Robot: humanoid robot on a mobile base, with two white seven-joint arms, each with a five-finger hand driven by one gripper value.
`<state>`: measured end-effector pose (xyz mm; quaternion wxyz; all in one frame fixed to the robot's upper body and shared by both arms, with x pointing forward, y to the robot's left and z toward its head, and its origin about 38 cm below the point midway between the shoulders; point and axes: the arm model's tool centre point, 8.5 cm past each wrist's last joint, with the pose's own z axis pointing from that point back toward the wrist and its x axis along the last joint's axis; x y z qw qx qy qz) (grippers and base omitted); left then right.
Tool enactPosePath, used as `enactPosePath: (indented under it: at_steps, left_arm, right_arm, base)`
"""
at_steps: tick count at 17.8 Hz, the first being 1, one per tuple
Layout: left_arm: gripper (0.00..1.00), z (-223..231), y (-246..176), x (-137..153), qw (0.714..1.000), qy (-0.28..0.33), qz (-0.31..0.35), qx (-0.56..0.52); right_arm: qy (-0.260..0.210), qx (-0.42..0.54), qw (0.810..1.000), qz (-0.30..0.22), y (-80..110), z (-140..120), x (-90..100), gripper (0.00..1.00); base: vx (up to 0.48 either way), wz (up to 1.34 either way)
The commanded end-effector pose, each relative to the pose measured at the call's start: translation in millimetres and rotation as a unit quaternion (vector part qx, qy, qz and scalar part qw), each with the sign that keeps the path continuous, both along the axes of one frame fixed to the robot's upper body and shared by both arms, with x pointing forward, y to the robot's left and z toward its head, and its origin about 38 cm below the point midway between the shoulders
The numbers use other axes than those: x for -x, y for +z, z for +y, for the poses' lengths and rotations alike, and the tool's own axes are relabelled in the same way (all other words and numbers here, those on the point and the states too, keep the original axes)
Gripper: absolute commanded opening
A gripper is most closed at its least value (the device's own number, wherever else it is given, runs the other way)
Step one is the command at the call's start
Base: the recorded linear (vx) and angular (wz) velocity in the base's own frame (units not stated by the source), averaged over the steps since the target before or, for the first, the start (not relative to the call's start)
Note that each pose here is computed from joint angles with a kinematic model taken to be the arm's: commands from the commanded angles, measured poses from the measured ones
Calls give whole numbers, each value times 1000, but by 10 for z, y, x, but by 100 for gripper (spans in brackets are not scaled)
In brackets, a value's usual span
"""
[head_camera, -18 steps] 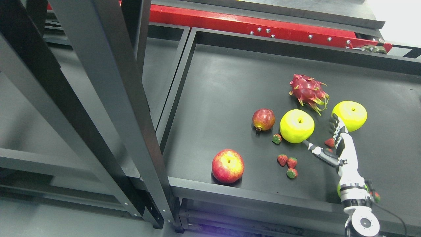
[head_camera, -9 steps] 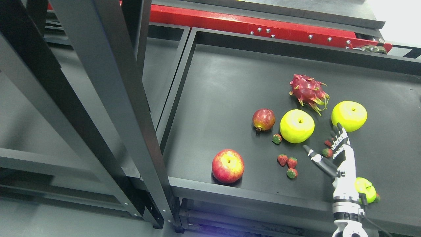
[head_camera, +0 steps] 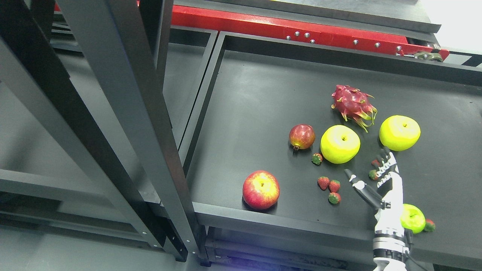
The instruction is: Place green apple on left shelf middle layer
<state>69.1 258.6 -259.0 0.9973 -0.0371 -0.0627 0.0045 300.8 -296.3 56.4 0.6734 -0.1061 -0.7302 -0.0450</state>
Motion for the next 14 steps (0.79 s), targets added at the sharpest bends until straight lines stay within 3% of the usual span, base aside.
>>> enactPosePath:
  at_steps: [1, 5, 14]
  left_arm:
    - [100, 113, 9, -1, 1000, 1, 0, -9]
    - [100, 113, 9, -1, 1000, 1, 0, -9]
    - [100, 113, 9, -1, 1000, 1, 0, -9]
  right_arm:
    - [42, -24, 999, -3, -4, 609, -1, 100]
    - [115, -18, 993, 13, -51, 712, 24, 100]
    - [103, -12, 995, 11, -24, 568, 11, 100]
  base:
    - [0, 0]
    - [0, 0]
    - [0, 0]
